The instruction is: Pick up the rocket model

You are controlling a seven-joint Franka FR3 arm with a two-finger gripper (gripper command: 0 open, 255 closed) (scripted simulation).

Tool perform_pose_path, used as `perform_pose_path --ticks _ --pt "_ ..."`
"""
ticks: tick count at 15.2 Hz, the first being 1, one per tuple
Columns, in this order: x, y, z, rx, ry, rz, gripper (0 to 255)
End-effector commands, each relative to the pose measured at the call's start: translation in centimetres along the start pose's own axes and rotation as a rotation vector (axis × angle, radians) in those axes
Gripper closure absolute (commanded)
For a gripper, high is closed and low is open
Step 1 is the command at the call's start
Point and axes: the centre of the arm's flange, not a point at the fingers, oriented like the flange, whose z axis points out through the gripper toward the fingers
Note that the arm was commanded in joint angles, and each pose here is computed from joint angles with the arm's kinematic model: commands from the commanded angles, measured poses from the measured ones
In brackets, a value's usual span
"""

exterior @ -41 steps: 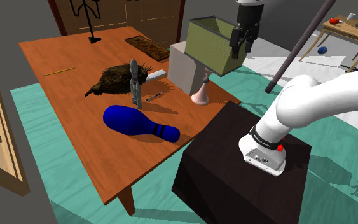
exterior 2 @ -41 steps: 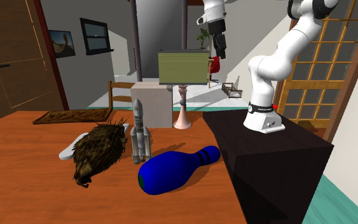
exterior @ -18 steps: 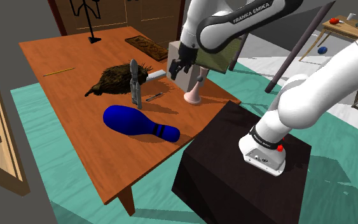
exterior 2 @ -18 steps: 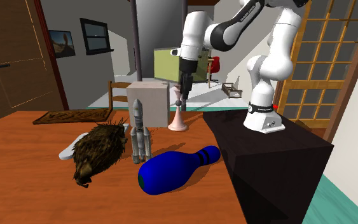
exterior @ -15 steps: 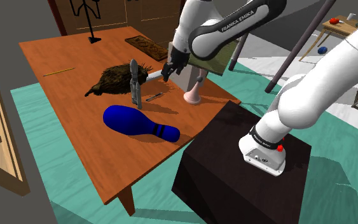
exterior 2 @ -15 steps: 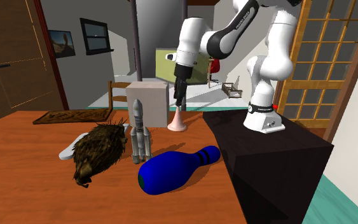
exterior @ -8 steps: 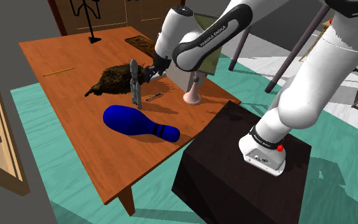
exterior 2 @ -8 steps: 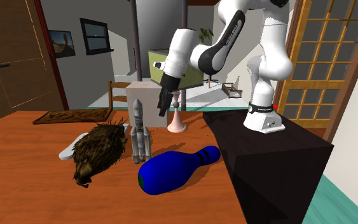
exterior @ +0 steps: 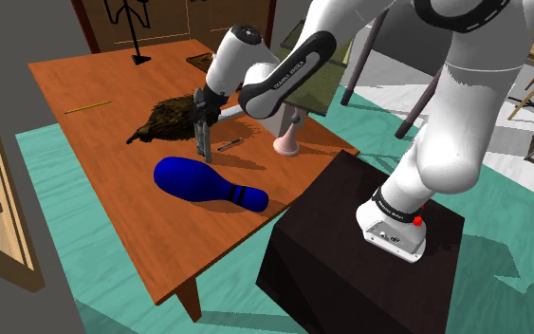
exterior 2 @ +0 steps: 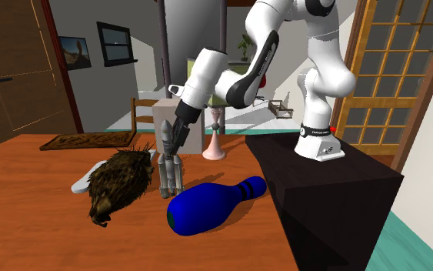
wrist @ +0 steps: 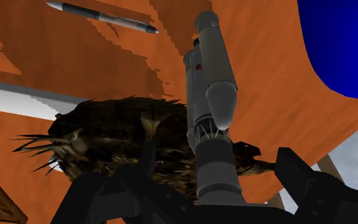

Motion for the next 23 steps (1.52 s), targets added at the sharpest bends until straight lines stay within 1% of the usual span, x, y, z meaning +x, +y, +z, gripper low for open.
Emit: perform_pose_path --ticks 1,6,8,9,18,23 --pt "-0.1 -0.2 0.9 0.001 0.007 -0.002 0" --pt "-1.5 -0.1 3.5 0.001 0.007 -0.002 0" --pt "-1.5 -0.1 3.5 0.001 0.006 -0.002 0" --pt "-1.5 -0.2 3.5 0.001 0.006 -0.002 255" --pt "-1.5 -0.1 3.5 0.001 0.007 -0.002 255" --pt "-0.2 -0.2 1.1 0.001 0.007 -0.002 255"
